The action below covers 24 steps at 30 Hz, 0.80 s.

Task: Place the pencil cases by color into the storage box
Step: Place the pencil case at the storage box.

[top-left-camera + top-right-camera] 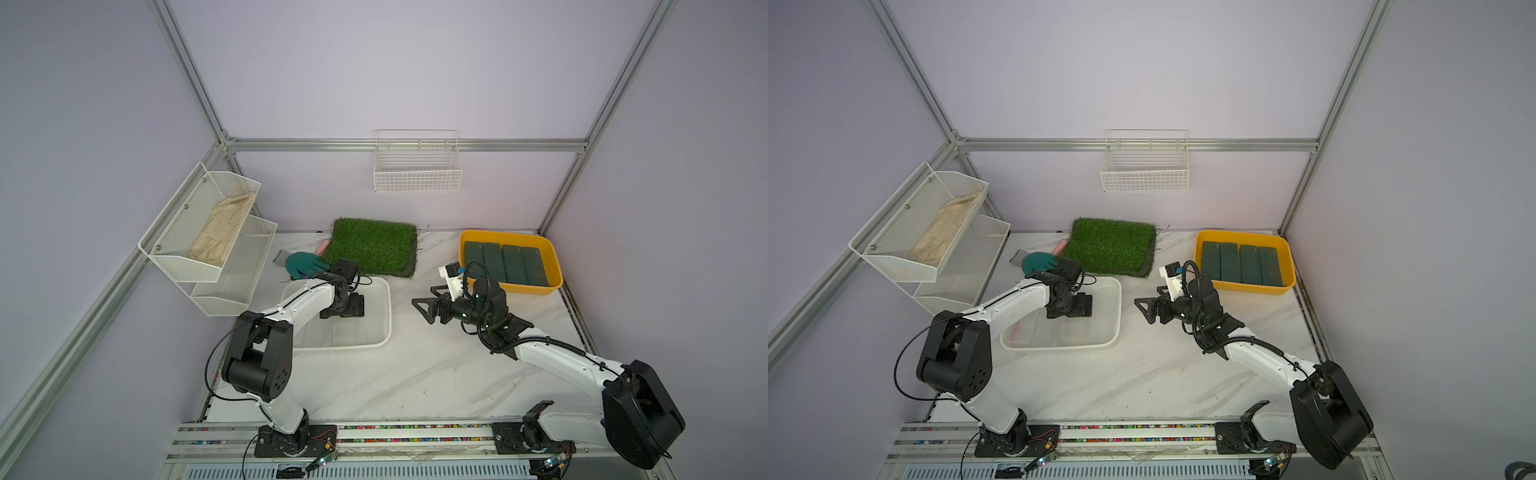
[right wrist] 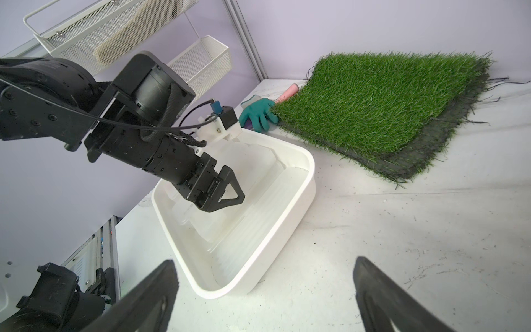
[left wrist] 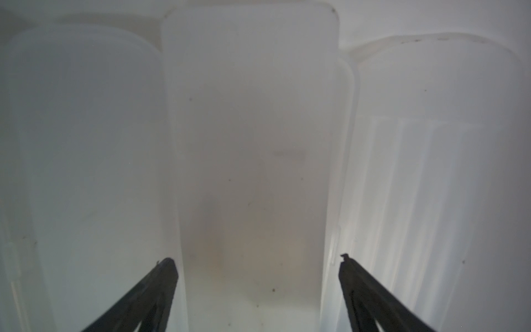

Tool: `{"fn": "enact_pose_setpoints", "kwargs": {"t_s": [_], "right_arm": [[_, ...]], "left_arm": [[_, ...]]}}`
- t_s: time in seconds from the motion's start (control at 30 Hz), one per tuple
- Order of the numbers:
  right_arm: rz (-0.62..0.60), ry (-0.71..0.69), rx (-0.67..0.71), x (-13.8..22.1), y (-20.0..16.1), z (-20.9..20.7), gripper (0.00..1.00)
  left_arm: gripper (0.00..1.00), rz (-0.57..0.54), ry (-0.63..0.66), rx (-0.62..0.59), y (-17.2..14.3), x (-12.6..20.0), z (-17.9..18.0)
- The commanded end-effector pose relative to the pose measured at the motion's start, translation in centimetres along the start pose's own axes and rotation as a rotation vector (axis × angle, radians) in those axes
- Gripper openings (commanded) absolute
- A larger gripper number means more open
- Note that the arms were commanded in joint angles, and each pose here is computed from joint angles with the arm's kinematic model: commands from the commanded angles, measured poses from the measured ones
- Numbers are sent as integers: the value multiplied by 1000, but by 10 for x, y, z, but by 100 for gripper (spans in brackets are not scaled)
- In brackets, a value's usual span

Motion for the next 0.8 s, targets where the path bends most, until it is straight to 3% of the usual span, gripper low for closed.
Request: {"fn": "enact_pose_setpoints", "kwargs": {"t_s": [0.0,0.3,0.77], "right_arm": [[-6,5,21,-2,0,1,96],[-7,-12,21,-2,0,-2,97],[30,-110,3,-6,15,-15,97]], "left_arm": [[95,-60,-3,-7,9,24,6],[100,-173,-56,9,22,77,8],[100,-442,-350,-85,28,169,-7]]}}
Point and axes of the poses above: each gripper's point midway between its finger pads, its own x axis back along the fingers, its own z axis along the line the jaws close on, y = z × x, the point moved 2 cm from there along x, back along the fingers, and after that the axes turned 8 degrees about x, right-handed, at the moved point
